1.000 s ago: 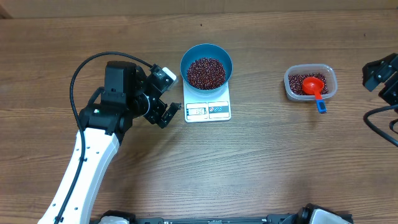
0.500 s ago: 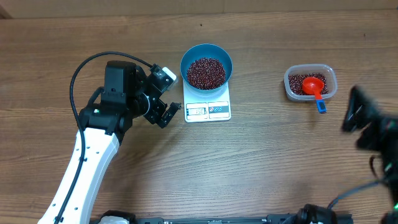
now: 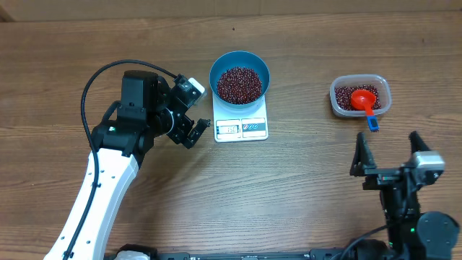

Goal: Scoop item into bowl and weigh 150g on scale

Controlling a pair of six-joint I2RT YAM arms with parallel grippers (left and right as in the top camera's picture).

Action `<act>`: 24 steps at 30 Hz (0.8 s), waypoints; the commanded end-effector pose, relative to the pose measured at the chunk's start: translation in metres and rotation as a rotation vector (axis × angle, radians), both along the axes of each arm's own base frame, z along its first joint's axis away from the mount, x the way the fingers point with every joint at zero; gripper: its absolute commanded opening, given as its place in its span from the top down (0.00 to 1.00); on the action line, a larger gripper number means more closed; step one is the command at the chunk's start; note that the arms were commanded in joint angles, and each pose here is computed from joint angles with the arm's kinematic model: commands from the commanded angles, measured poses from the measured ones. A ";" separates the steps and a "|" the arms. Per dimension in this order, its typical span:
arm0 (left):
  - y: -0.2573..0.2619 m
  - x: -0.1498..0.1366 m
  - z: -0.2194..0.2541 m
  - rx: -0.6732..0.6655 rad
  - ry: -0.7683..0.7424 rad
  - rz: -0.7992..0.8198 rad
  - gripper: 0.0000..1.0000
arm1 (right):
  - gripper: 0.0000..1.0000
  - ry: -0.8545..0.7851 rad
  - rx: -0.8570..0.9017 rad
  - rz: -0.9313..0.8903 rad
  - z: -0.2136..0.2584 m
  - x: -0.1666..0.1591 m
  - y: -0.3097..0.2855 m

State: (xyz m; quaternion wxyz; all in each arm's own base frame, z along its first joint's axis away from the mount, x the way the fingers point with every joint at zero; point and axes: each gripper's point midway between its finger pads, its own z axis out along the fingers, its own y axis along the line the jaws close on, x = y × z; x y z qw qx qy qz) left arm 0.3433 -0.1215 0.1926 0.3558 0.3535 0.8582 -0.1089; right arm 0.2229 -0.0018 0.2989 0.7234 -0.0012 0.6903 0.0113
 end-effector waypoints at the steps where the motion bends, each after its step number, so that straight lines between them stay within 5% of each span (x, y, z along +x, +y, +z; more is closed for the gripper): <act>1: -0.002 0.003 0.008 -0.010 -0.019 -0.015 0.01 | 0.00 -0.035 -0.031 -0.009 -0.016 0.002 -0.001; 24: -0.002 0.003 0.008 -0.010 -0.019 -0.015 0.00 | 0.00 -0.125 -0.035 0.021 -0.081 0.020 0.005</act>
